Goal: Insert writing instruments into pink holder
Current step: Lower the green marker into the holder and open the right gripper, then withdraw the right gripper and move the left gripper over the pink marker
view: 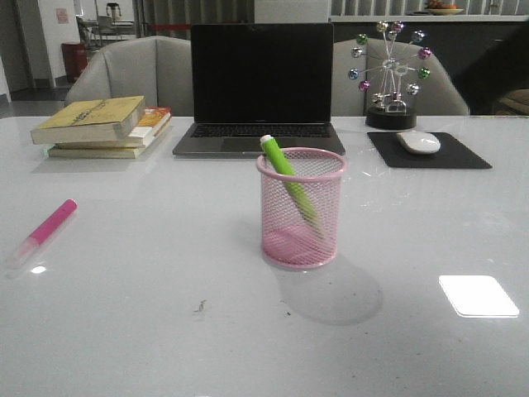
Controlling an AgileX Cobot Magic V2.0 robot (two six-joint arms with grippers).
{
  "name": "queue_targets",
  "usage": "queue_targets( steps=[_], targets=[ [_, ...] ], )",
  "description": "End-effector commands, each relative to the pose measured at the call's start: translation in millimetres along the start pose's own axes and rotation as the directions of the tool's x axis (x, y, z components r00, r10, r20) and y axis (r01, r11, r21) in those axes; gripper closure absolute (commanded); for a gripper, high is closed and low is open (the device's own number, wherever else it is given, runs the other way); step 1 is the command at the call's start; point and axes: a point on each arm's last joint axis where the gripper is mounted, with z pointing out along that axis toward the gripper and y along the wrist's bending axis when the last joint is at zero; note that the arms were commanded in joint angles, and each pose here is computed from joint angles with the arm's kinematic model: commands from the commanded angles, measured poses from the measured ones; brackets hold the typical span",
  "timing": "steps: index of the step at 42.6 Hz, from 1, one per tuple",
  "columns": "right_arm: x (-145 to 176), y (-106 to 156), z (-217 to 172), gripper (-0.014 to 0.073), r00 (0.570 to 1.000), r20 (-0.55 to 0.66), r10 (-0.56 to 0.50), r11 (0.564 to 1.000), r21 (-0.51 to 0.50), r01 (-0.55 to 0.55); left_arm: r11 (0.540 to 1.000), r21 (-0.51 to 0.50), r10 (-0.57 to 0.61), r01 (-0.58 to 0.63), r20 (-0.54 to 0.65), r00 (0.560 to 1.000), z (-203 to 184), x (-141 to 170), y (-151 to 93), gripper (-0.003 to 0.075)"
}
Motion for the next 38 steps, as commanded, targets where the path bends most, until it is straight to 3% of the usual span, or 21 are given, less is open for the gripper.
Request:
queue_targets(
  steps=[1, 6, 13, 24, 38],
  targets=[
    [-5, -2, -10, 0.0106, 1.0, 0.019, -0.019, 1.0, 0.012, 0.019, 1.0, 0.006, -0.015, 0.015, 0.111, 0.994, -4, -15, -1, 0.0286],
    [-3, -2, -10, 0.0106, 1.0, -0.01, -0.019, 1.0, 0.009, 0.019, 0.998, -0.008, -0.06, 0.061, 0.091, 0.994, 3, -17, 3, 0.0248],
    [-3, -2, -9, 0.0106, 1.0, -0.012, -0.019, 1.0, 0.009, 0.019, 0.989, -0.065, -0.134, 0.134, 0.01, 0.991, 16, -29, 21, 0.0135],
    [-3, -2, -9, 0.0106, 1.0, -0.012, -0.019, 1.0, 0.009, 0.019, 0.964, -0.149, -0.233, 0.218, -0.093, 0.968, 57, -60, 61, 0.0138],
    [-3, -2, -9, 0.0106, 1.0, -0.012, -0.019, 1.0, 0.009, 0.019, 0.969, -0.184, -0.207, 0.166, -0.237, 0.949, 147, -87, 91, 0.0138]
  ],
)
